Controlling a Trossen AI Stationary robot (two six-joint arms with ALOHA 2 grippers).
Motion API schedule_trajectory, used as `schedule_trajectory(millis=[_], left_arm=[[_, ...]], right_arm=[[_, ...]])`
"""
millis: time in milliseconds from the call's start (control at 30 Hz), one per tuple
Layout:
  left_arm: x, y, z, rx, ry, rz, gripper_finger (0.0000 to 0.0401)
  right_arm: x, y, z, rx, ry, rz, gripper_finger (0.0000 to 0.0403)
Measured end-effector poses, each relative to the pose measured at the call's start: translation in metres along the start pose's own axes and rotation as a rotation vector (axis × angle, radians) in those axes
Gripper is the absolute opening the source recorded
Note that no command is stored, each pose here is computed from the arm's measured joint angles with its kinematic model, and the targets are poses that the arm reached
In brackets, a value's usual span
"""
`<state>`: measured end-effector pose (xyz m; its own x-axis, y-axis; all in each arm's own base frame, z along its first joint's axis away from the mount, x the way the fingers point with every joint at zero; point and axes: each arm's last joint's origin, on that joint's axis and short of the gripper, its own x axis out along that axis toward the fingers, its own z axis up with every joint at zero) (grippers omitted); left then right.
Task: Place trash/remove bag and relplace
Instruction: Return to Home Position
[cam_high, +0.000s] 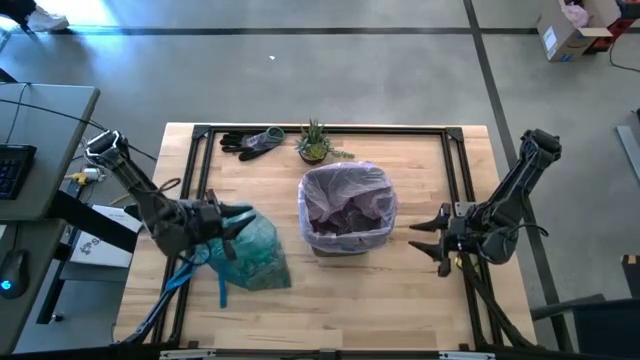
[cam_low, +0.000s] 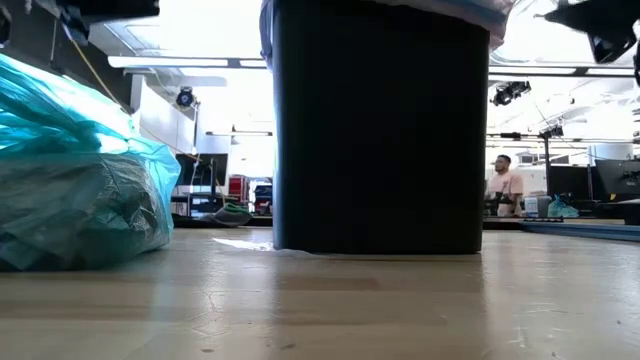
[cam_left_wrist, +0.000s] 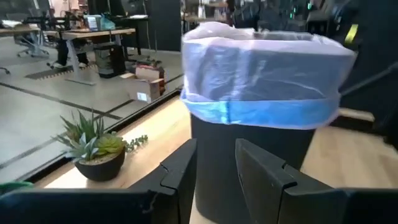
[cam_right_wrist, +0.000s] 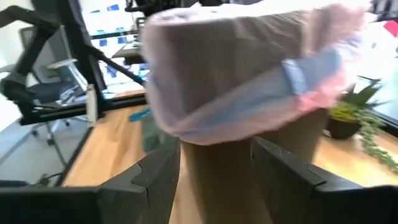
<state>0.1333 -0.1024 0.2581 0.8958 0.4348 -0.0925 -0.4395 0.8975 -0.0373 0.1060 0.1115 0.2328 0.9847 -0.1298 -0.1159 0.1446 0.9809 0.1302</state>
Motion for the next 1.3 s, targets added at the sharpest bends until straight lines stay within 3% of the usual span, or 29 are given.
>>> schedule_trajectory(millis=[267, 467, 767, 1300], left_arm=[[-0.001, 0.038, -0.032, -0.159, -0.133, -0.087, 0.0075], [0.003, 0.056, -0.052, -0.211, -0.219, -0.119, 0.0065], [0.015, 0.066, -0.071, -0.181, -0.195, -0.118, 0.0065], [0.044, 0.095, -0.077, 0.005, -0.144, 0.019, 0.0065]], right_arm=[[-0.004, -0.036, -0.016, 0.063, -0.043, -0.046, 0.0170], [-0.008, -0.062, -0.032, 0.142, -0.167, -0.047, 0.0165], [-0.011, -0.086, -0.033, 0.091, -0.313, -0.071, 0.0165], [0.002, -0.108, -0.037, 0.021, -0.284, -0.285, 0.0165]])
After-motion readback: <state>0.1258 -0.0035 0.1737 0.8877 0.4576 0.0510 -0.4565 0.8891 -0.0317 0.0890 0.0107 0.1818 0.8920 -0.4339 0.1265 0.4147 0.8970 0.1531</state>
